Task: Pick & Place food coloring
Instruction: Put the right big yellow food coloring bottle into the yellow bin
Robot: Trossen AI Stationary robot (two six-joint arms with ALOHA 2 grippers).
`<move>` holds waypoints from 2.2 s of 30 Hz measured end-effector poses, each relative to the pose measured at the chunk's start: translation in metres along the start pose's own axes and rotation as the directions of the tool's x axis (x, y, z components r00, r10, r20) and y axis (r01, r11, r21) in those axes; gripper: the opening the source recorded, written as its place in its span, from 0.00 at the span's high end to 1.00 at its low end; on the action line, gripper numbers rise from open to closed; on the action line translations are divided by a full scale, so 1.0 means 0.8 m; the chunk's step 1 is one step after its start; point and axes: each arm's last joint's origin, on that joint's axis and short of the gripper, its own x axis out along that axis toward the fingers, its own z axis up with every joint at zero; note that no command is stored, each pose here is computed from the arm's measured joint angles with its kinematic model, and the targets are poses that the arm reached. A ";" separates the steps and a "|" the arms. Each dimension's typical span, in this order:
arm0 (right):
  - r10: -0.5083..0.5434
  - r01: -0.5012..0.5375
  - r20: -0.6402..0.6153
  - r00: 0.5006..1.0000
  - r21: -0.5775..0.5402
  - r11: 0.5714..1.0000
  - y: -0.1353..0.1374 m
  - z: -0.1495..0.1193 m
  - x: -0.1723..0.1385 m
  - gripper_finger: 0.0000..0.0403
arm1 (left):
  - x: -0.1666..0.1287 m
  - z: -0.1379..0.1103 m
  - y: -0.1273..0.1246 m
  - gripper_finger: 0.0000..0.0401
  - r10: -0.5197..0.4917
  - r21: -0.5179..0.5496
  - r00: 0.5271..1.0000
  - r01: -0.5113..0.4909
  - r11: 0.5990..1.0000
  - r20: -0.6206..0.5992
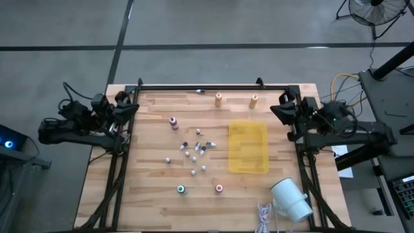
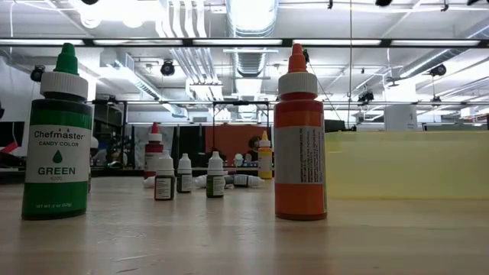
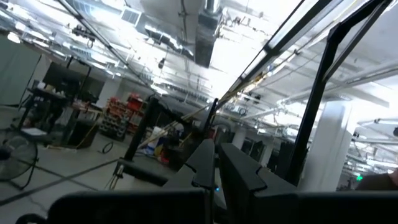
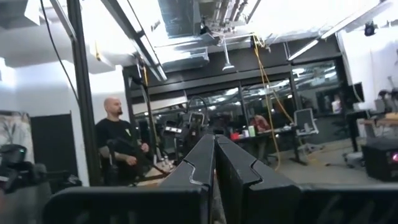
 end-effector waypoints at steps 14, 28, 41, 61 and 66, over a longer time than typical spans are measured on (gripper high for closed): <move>-0.002 0.002 -0.012 1.000 0.013 1.000 0.007 0.033 0.039 0.98 | 0.038 0.015 -0.012 0.99 0.010 0.077 0.999 -0.008 0.997 -0.032; -0.056 0.060 -0.108 0.993 0.034 0.998 0.008 0.046 0.050 0.78 | 0.054 0.019 -0.016 0.78 0.015 0.113 0.999 -0.010 0.994 -0.044; -0.132 0.141 -0.097 0.986 0.095 0.985 0.011 0.073 0.053 0.51 | 0.067 0.021 -0.019 0.78 0.021 0.134 1.000 -0.019 0.991 -0.014; -0.308 0.264 -0.275 0.911 -0.186 0.946 0.025 0.166 0.081 0.26 | 0.104 0.093 -0.047 0.51 0.091 0.299 0.989 -0.051 0.953 -0.119; -0.332 0.276 -0.306 0.892 -0.214 0.937 0.025 0.168 0.081 0.23 | 0.119 0.105 -0.054 0.49 0.129 0.371 0.968 -0.041 0.928 -0.215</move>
